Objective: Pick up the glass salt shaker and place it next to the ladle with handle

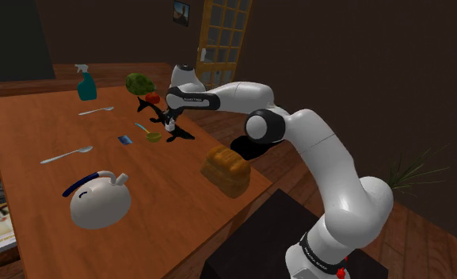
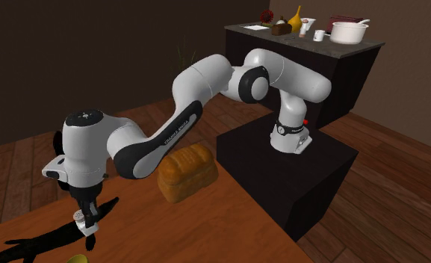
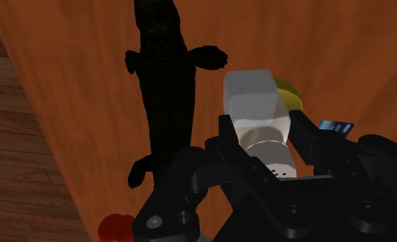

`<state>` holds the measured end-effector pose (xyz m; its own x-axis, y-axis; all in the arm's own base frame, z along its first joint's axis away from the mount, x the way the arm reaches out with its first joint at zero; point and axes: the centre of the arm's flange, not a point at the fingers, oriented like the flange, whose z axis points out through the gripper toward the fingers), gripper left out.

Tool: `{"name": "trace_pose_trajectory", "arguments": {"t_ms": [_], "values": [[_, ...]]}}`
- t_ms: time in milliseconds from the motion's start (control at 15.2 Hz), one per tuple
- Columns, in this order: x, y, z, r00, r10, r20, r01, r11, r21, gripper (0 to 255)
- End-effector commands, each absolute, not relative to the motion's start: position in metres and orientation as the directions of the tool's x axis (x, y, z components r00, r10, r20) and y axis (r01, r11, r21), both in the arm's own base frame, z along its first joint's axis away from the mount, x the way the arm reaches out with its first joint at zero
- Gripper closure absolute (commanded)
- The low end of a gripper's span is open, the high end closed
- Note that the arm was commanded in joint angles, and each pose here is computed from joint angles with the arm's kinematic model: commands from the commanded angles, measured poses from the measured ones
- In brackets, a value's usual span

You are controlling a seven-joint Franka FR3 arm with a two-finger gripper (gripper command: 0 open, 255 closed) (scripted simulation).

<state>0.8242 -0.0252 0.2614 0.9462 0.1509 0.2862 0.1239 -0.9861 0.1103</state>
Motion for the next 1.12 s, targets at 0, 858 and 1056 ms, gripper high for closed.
{"name": "trace_pose_trajectory", "arguments": {"t_ms": [0, 858, 1056], "values": [[0.824, -0.024, 0.251, 0.946, 0.151, 0.287, 0.124, -0.986, 0.110, 255], [0.824, -0.024, 0.183, 0.946, 0.151, 0.287, 0.124, -0.986, 0.110, 255], [0.824, -0.024, 0.167, 0.946, 0.151, 0.287, 0.124, -0.986, 0.110, 255]]}}
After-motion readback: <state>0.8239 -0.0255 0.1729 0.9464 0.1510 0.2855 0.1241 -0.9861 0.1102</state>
